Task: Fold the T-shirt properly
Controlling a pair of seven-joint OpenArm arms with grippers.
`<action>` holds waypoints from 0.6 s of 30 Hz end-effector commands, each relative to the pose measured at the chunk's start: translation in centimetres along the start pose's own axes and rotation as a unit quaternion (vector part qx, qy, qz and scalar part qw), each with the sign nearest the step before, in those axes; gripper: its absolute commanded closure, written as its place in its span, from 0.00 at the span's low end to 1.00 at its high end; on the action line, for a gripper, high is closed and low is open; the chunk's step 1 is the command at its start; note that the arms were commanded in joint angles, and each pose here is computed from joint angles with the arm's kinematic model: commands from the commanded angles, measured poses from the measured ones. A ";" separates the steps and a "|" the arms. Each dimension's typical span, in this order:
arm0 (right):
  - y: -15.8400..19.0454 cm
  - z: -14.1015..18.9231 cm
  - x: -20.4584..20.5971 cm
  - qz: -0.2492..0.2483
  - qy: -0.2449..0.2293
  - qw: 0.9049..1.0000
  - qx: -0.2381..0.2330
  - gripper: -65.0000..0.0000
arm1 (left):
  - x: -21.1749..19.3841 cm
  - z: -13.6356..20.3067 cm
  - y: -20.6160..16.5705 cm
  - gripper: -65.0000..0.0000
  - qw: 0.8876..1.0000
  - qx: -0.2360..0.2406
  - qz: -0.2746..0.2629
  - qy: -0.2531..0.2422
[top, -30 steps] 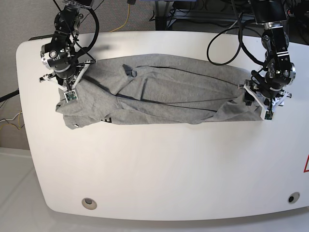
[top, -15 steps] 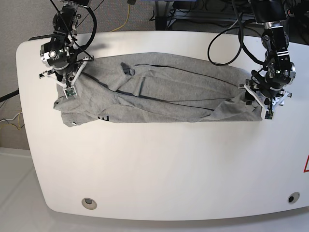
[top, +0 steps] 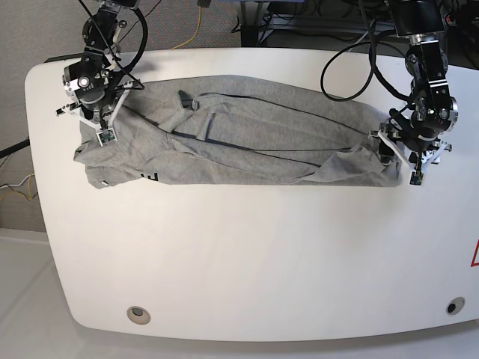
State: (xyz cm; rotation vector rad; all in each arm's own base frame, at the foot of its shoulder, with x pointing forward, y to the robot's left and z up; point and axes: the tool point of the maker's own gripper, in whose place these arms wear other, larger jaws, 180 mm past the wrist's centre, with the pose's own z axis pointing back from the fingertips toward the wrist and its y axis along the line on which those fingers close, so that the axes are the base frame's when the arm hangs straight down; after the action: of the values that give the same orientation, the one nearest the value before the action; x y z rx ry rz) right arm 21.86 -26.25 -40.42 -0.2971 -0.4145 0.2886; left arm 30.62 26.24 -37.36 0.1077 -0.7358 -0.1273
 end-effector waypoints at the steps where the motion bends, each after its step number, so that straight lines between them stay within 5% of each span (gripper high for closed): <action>1: -1.4 1.2 1.8 0.004 -0.030 0.999 -0.026 1.00 | 1.5 0.3 0.7 0.43 1.000 0.008 -0.004 -0.023; 18: -1.2 3.0 5.2 0.003 -0.088 0.996 -0.020 0.98 | 1.9 0.5 1.0 0.43 1.000 0.012 -0.006 -0.027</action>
State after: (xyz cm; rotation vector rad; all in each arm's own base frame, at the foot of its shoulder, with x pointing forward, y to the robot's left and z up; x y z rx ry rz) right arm 24.20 -25.35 -36.89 -0.3199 -0.5357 0.2894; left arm 30.63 26.40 -37.27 0.1116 -0.7368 -0.1269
